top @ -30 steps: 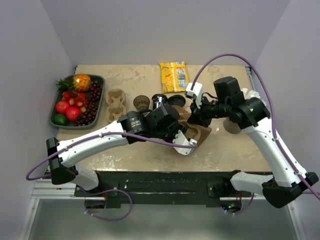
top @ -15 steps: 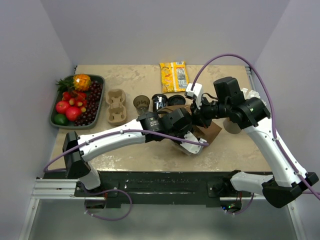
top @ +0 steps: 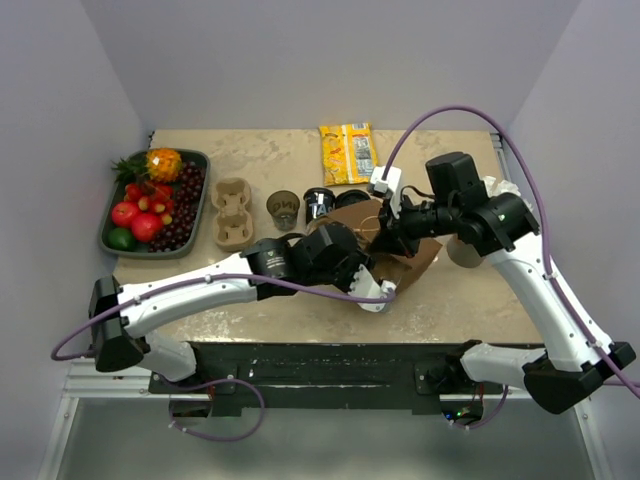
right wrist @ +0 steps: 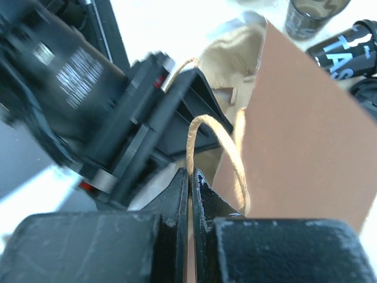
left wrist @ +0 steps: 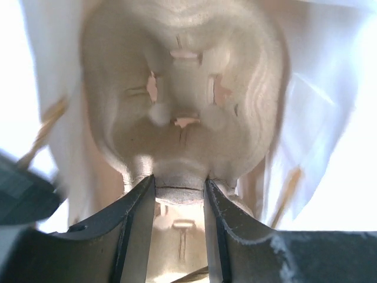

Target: Pack the takeout coffee

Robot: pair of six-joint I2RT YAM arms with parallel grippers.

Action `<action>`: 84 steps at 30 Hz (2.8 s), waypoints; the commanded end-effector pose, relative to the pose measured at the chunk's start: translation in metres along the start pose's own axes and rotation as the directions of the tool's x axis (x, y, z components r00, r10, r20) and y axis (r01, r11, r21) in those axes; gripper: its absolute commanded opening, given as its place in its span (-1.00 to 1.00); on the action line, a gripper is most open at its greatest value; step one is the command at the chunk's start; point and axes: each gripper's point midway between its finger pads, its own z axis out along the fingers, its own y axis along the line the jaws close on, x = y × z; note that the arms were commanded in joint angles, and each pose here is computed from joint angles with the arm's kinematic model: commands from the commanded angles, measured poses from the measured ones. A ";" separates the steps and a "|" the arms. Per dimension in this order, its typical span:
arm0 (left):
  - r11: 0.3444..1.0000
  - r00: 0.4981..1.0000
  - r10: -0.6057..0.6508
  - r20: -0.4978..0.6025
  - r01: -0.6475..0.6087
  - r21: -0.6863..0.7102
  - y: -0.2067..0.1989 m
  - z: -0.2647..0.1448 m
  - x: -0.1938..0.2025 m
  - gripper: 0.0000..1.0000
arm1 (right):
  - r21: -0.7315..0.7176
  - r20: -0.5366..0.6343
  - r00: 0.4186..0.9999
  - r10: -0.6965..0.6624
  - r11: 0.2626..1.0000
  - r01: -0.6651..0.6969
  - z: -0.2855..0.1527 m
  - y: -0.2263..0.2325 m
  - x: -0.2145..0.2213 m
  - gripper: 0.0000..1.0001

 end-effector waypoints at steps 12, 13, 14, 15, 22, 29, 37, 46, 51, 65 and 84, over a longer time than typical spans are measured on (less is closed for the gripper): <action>0.979 0.992 -0.012 0.129 0.038 -0.201 0.021 -0.004 -0.013 -1.00 | -0.217 0.102 0.994 -0.039 0.974 0.061 -0.007 0.037 -0.031 -1.00; 0.978 0.992 -0.019 0.122 0.044 -0.204 0.021 -0.002 -0.011 -1.00 | -0.228 0.106 0.994 -0.041 0.972 0.064 -0.007 0.039 -0.032 -1.00; 0.977 0.993 -0.024 0.116 0.048 -0.208 0.020 0.003 -0.009 -1.00 | -0.235 0.104 0.994 -0.036 0.970 0.060 -0.008 0.040 -0.032 -1.00; 0.975 0.993 -0.031 0.112 0.054 -0.216 0.021 0.005 -0.006 -1.00 | -0.249 0.107 0.994 -0.035 0.966 0.061 -0.008 0.043 -0.032 -1.00; 0.959 0.982 -0.075 0.171 0.118 -0.256 0.024 0.001 -0.002 -1.00 | -0.273 0.089 0.995 -0.042 0.960 0.065 -0.011 0.050 -0.022 -1.00; 0.942 0.925 -0.069 0.374 0.185 -0.282 0.020 -0.029 -0.013 -1.00 | -0.318 0.104 0.992 -0.073 0.943 0.102 -0.012 0.057 -0.020 -1.00; 0.940 0.897 -0.032 0.442 0.177 -0.292 0.015 -0.020 -0.021 -1.00 | -0.357 0.116 0.990 -0.081 0.927 0.117 -0.015 0.065 -0.021 -1.00; 0.962 0.878 0.020 0.479 0.114 -0.248 0.009 -0.007 -0.031 -1.00 | -0.389 0.080 0.991 -0.103 0.912 0.126 -0.013 0.067 -0.008 -1.00; 0.967 0.898 0.001 0.440 0.111 -0.228 0.008 -0.012 -0.025 -1.00 | -0.313 0.065 0.996 -0.068 0.946 0.085 -0.009 0.054 -0.011 -0.88; 0.994 0.923 -0.057 0.380 0.087 -0.061 -0.033 -0.017 -0.013 -1.00 | -0.047 0.106 0.981 0.162 0.986 -0.158 0.032 -0.030 -0.077 0.43; 0.996 0.935 0.012 0.354 0.022 -0.092 -0.027 -0.005 -0.020 -1.00 | 0.119 -0.109 0.993 0.037 0.993 -0.023 0.079 -0.023 -0.053 0.59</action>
